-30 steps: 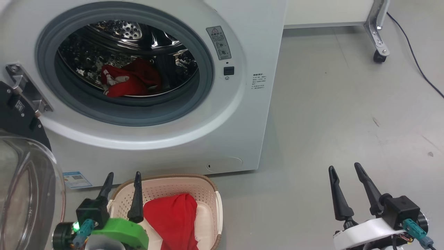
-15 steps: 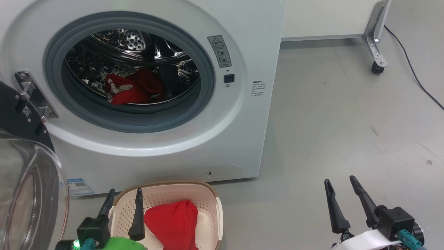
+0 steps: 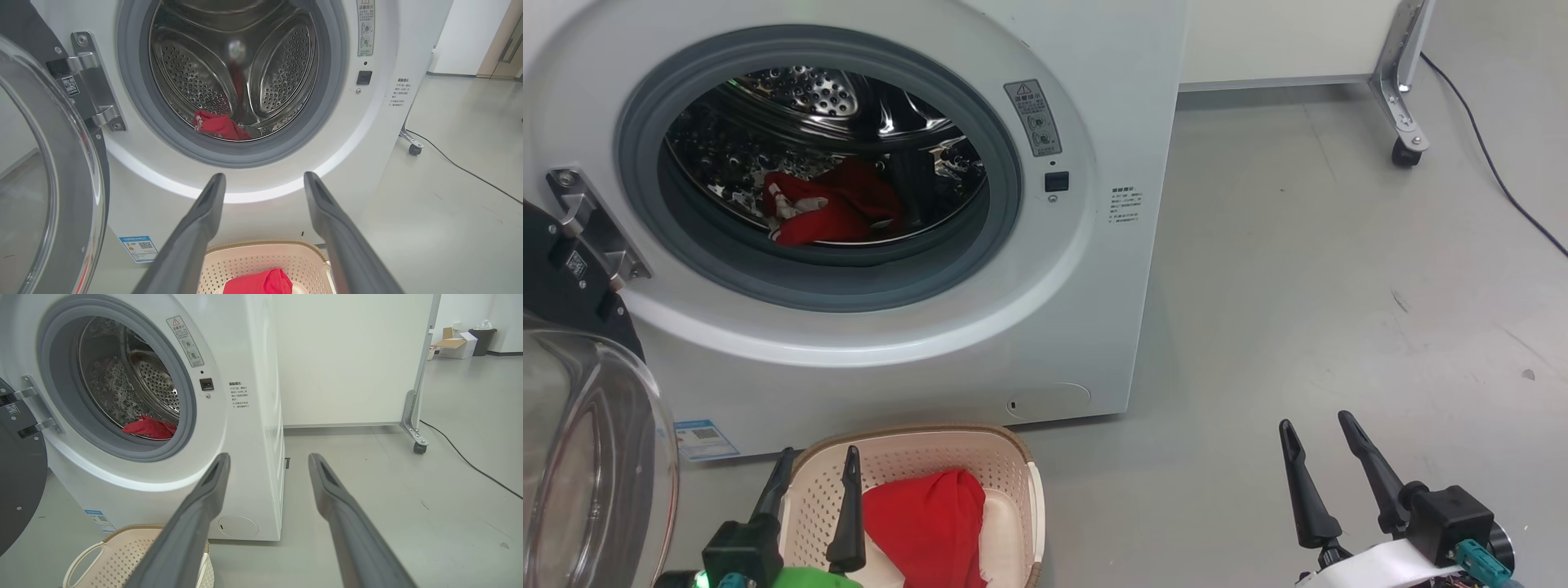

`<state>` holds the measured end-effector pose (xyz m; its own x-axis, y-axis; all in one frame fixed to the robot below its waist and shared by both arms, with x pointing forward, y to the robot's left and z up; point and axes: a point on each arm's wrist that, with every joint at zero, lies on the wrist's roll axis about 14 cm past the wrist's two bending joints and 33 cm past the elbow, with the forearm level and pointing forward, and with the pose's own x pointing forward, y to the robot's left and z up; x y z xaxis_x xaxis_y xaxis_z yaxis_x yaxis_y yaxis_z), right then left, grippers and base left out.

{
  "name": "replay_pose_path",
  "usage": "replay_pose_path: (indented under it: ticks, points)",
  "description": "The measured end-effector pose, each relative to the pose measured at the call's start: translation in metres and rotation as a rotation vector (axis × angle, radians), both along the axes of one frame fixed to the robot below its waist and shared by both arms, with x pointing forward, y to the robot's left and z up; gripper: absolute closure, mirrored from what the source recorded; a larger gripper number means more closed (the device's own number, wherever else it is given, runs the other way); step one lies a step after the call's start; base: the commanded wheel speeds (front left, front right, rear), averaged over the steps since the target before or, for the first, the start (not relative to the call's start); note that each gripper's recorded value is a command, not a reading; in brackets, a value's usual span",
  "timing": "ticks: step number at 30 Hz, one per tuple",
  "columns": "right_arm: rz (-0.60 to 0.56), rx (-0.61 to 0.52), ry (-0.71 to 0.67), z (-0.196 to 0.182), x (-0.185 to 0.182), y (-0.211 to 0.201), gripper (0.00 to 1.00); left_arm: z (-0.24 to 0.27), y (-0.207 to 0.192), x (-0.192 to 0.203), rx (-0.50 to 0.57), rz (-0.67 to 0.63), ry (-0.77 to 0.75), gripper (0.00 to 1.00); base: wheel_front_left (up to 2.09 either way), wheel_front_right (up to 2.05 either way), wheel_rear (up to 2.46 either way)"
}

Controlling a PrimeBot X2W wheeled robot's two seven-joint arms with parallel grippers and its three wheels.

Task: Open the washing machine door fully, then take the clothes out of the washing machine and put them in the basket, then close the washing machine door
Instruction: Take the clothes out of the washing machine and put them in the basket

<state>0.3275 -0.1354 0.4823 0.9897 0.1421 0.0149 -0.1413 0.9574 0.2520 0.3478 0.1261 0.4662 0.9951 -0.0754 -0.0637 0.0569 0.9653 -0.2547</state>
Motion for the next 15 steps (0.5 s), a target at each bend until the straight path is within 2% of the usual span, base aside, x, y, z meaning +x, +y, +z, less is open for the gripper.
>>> replay_pose_path:
  ticks: [15]
  points:
    - [0.004,0.001,0.008,-0.0021,0.0029,0.0015,0.00,0.0013,-0.0026,0.0010,-0.001,-0.005,0.005,0.00,0.00,0.00,0.00]
